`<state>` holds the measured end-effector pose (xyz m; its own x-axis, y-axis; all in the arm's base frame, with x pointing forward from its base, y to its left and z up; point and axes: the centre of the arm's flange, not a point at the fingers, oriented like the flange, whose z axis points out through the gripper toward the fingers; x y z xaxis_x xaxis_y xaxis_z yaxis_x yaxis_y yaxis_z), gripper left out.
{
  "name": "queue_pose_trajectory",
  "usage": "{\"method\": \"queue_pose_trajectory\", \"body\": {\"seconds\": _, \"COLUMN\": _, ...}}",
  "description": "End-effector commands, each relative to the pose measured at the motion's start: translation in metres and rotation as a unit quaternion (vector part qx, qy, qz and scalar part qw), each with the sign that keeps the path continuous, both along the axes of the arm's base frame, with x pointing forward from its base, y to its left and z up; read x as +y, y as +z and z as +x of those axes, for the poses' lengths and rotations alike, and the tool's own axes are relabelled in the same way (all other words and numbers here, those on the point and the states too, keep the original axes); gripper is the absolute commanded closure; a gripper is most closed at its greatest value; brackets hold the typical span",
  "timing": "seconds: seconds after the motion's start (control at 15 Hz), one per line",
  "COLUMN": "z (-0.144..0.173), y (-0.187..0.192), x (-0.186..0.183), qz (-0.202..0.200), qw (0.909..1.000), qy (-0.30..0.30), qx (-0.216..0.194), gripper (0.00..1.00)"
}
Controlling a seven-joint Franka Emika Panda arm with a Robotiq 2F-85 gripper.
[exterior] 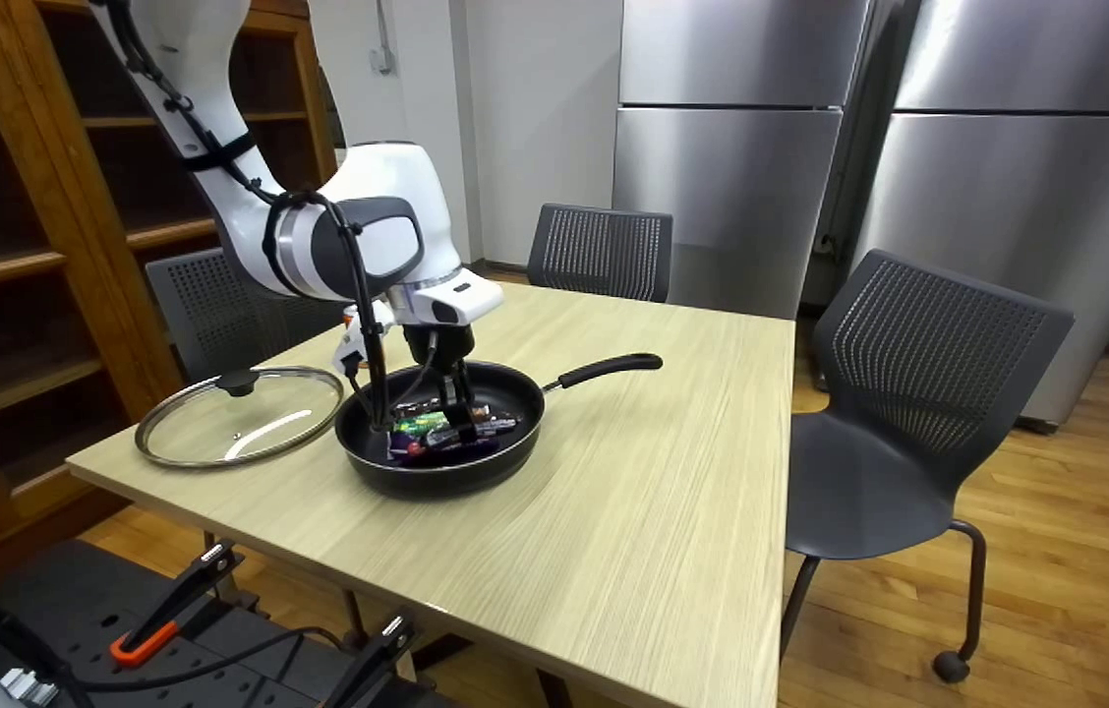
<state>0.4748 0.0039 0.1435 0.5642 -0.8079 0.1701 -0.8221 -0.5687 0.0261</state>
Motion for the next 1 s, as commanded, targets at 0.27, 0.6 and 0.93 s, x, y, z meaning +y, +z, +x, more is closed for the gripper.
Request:
{"method": "queue_pose_trajectory", "body": {"seconds": 0.27, "z": -0.001, "y": 0.002, "x": 0.002, "qz": 0.011, "qw": 0.9999, "qy": -0.003, "qx": 0.009, "gripper": 0.42}}
{"method": "queue_pose_trajectory", "body": {"seconds": 0.6, "z": -0.014, "y": 0.017, "x": 0.008, "qz": -0.001, "qw": 1.0, "qy": 0.007, "qx": 0.0, "gripper": 0.05}}
{"method": "queue_pose_trajectory", "body": {"seconds": 0.93, "z": -0.018, "y": 0.035, "x": 0.013, "qz": -0.012, "qw": 0.9994, "qy": 0.022, "qx": -0.025, "gripper": 0.0}}
